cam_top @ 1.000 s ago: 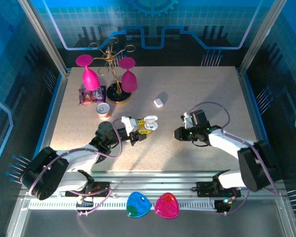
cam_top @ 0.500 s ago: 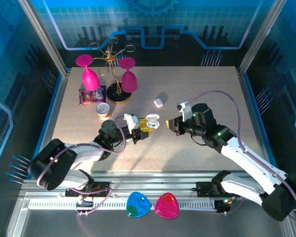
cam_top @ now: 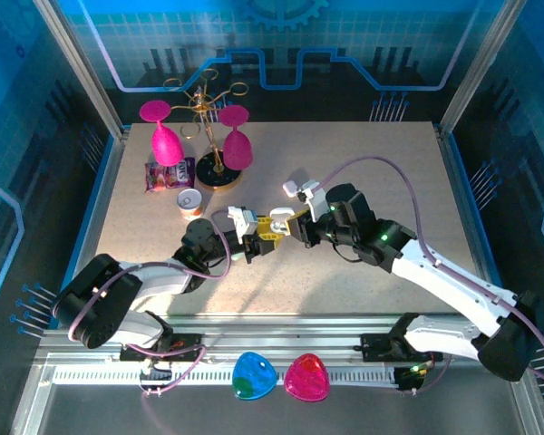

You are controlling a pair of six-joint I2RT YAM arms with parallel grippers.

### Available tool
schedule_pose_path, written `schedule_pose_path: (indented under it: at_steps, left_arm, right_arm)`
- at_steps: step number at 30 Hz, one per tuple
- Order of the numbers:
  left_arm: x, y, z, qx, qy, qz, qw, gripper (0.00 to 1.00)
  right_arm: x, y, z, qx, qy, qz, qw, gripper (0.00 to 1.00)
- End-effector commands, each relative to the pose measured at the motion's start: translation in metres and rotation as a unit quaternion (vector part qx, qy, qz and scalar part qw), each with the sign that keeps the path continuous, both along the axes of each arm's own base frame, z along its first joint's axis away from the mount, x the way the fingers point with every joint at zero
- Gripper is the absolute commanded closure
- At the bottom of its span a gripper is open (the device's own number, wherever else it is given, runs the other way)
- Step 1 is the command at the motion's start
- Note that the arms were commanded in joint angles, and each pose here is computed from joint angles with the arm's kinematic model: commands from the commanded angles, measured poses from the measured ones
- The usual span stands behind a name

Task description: Insert the wireless bluetooth earbuds into the charging case

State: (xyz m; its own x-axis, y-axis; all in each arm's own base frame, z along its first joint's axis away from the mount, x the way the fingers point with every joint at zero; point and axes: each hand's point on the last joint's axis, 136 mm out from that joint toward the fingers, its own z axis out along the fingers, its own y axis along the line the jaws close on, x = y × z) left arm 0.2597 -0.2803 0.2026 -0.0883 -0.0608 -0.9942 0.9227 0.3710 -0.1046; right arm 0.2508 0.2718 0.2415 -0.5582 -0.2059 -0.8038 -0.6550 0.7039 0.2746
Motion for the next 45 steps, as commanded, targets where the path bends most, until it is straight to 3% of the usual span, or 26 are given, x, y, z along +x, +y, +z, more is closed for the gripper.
schedule_pose_path:
  at_steps: [1,22,39,45]
  left_arm:
    - [-0.006,-0.002,0.021,-0.022,-0.015,-0.016,1.0,0.77]
    - [-0.005,-0.003,0.033,-0.034,-0.016,-0.016,0.999,0.77]
    - [-0.004,-0.003,0.037,-0.035,-0.02,-0.013,0.999,0.77]
    - [-0.005,-0.002,0.034,-0.033,-0.018,-0.012,0.999,0.77]
  right_arm:
    - [0.002,0.0,0.007,-0.013,-0.017,-0.001,1.0,0.82]
    - [-0.004,0.011,-0.012,-0.004,0.006,0.028,1.0,0.8]
    - [-0.001,0.001,-0.017,-0.007,0.002,0.004,1.0,0.74]
    - [-0.001,0.002,-0.011,0.002,-0.001,0.005,1.0,0.79]
